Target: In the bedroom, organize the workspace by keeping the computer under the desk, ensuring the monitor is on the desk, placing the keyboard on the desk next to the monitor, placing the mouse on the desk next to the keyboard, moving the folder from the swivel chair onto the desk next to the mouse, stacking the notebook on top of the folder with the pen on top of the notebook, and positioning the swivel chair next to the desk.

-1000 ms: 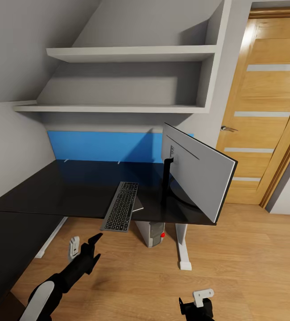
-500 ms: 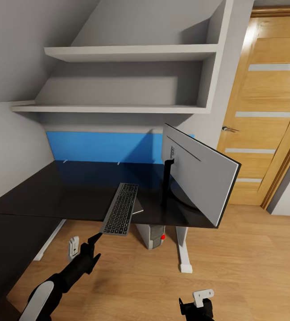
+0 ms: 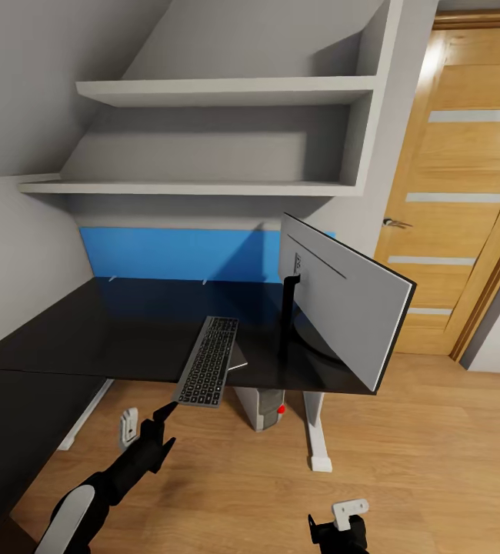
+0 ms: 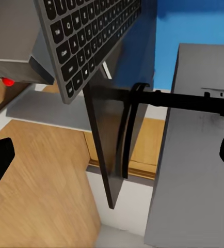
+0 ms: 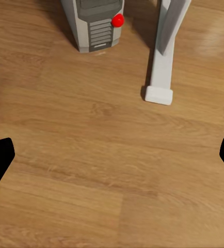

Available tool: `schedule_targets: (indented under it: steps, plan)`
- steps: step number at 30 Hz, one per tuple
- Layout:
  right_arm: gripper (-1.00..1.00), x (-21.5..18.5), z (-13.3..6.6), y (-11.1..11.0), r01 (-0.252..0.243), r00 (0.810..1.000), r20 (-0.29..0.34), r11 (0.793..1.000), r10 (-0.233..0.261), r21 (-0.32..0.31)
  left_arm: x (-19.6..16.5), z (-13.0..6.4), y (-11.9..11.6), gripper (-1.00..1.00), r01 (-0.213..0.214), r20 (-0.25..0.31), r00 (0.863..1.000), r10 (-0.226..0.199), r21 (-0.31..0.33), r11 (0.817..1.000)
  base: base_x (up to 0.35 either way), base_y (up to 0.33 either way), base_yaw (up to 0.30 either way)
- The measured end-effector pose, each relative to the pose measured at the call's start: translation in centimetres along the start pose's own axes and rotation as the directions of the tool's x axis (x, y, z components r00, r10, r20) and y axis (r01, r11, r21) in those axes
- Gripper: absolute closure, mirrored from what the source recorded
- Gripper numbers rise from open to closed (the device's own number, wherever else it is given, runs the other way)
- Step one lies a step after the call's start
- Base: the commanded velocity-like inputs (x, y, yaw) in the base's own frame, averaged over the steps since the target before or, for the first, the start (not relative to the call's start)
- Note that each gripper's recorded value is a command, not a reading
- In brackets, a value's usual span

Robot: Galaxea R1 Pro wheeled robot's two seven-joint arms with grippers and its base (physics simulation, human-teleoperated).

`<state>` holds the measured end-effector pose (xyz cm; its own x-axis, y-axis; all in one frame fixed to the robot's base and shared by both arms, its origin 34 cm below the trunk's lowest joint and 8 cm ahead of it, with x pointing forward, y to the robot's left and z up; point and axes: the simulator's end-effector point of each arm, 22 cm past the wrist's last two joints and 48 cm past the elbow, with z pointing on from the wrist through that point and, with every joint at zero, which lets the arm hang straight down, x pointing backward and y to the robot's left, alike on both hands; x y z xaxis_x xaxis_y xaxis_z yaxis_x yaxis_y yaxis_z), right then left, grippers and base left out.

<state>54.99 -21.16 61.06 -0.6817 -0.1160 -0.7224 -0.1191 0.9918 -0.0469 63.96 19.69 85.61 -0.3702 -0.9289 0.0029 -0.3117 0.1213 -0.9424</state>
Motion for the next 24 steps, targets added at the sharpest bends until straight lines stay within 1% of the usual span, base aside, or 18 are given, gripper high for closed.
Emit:
schedule_targets:
  steps: [24]
  plan:
    - [-1.00, 2.4, 2.5, 0.3, 0.000, 1.000, -0.001, 1.000, 0.000, 0.000, -0.5, 1.1, 3.3, -1.00, -0.002, 0.007, 1.000, 0.002, -0.001, 1.000, 0.000, 0.000, 0.000]
